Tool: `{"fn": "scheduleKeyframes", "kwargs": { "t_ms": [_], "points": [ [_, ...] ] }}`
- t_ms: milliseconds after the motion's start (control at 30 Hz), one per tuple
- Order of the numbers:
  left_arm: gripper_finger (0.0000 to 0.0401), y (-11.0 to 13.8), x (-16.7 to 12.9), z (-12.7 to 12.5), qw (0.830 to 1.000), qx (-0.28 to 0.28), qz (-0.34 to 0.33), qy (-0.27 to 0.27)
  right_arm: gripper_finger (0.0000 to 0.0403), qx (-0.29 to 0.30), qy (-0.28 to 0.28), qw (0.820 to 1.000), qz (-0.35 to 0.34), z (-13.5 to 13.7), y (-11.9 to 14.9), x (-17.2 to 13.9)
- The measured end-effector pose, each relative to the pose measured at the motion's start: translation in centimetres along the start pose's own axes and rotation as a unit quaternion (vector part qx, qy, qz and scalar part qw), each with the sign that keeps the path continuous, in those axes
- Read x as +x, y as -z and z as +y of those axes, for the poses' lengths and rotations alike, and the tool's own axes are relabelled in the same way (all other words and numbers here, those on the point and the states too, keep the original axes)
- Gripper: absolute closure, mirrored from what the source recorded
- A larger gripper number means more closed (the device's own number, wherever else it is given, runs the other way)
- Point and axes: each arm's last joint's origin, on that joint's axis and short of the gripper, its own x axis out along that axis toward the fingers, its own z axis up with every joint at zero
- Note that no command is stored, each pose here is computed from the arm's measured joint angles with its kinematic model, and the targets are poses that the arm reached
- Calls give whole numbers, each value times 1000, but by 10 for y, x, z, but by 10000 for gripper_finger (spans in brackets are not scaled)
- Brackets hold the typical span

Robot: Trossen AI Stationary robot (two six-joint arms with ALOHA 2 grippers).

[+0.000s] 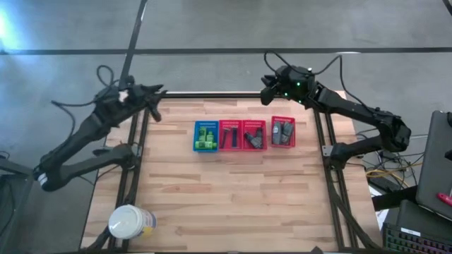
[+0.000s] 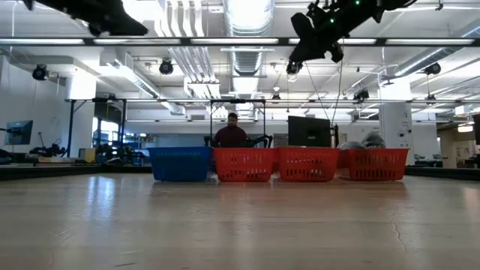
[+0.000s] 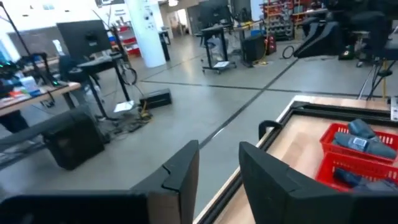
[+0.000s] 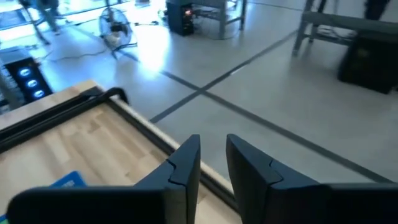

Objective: Pick & Place Travel size toiletries
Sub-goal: Return to Home Position

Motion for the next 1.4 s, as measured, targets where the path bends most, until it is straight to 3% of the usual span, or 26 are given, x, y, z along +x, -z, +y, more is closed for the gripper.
{"fn": "scheduleKeyframes", "kwargs": {
  "t_ms": [100, 267, 400, 500, 633, 733, 833, 900, 1400],
  "points": [
    [298, 0, -23, 3, 1000, 16, 5, -16, 338, 6, 12, 1000, 1, -7, 1, 2],
    [318, 10, -58, 7, 993, 11, 3, -115, 350, 8, 19, 1000, 8, -11, 5, 4],
    [325, 15, -82, 10, 976, 0, -25, -215, 355, 8, 20, 1000, 12, -11, 8, 5],
    [326, 33, -91, 8, 964, -10, -7, -264, 354, 14, 19, 1000, 13, -11, 9, 5],
    [326, 51, -100, 5, 959, -52, -22, -279, 344, 15, 19, 1000, 16, -11, 11, 6],
    [326, 68, -94, 2, 957, -92, 12, -275, 334, 16, 20, 1000, 16, -11, 11, 6],
    [325, 73, -95, 3, 940, -128, 30, -316, 325, 11, 47, 999, 12, -12, 11, 6],
    [322, 81, -92, 1, 939, -132, 61, -313, 319, 12, 60, 998, 8, -13, 10, 5],
    [316, 110, -74, -4, 939, -136, 97, -301, 274, 11, 65, 998, 8, -14, 11, 5]
  ]
}}
